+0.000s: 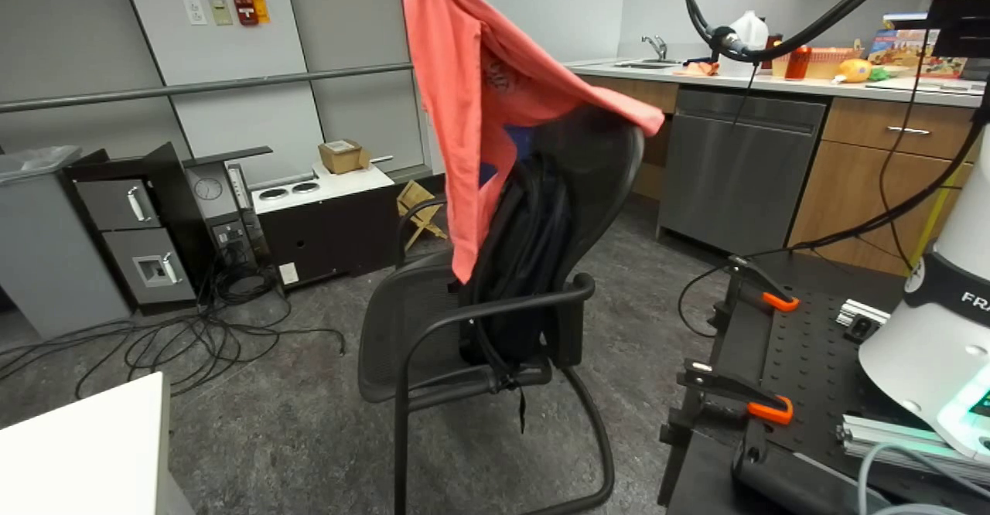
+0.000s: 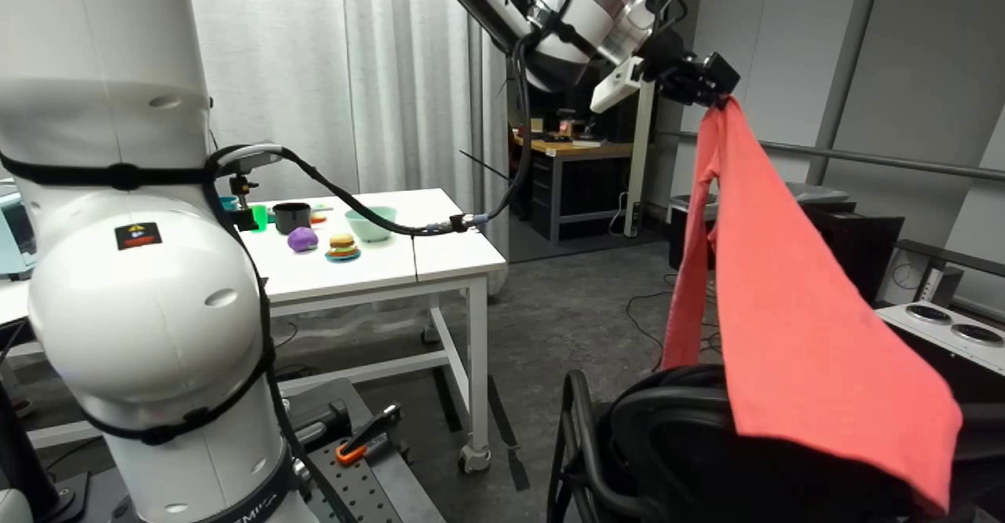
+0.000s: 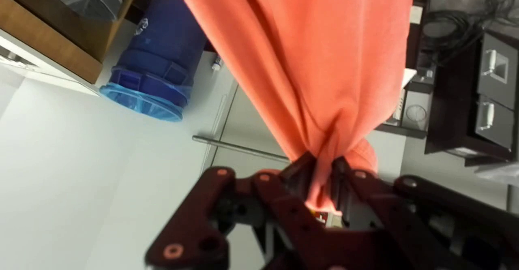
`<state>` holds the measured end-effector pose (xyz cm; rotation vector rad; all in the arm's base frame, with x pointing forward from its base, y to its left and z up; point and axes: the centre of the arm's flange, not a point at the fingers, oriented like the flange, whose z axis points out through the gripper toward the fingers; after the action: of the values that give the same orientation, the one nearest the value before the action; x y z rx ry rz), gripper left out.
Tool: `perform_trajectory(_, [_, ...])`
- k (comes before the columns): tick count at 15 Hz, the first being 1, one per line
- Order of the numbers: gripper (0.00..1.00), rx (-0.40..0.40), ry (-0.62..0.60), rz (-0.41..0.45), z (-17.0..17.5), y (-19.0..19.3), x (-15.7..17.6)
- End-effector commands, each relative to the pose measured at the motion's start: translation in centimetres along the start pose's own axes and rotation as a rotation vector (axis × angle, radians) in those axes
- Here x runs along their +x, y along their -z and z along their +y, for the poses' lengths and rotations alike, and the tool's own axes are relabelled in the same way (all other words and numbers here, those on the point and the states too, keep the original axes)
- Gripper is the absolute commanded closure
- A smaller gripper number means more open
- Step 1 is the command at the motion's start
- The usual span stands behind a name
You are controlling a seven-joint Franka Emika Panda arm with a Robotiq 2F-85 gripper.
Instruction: Put the orange shirt on the seat of the chair
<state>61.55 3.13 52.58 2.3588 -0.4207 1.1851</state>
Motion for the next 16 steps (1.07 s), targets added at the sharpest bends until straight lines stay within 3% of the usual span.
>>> perform_trajectory(1, [0.98, 0.051, -0.058, 0.135, -3.7, 3.1, 1.7])
perform_trajectory(5, [0.98, 0.083, -0.135, 0.199, -5.8, 4.8, 3.2])
perform_trajectory(9, [0.98, 0.072, -0.201, 0.189, -4.4, 3.3, 3.6])
perform_trajectory(16, [0.98, -0.005, -0.163, 0.087, -3.0, -3.1, -0.9])
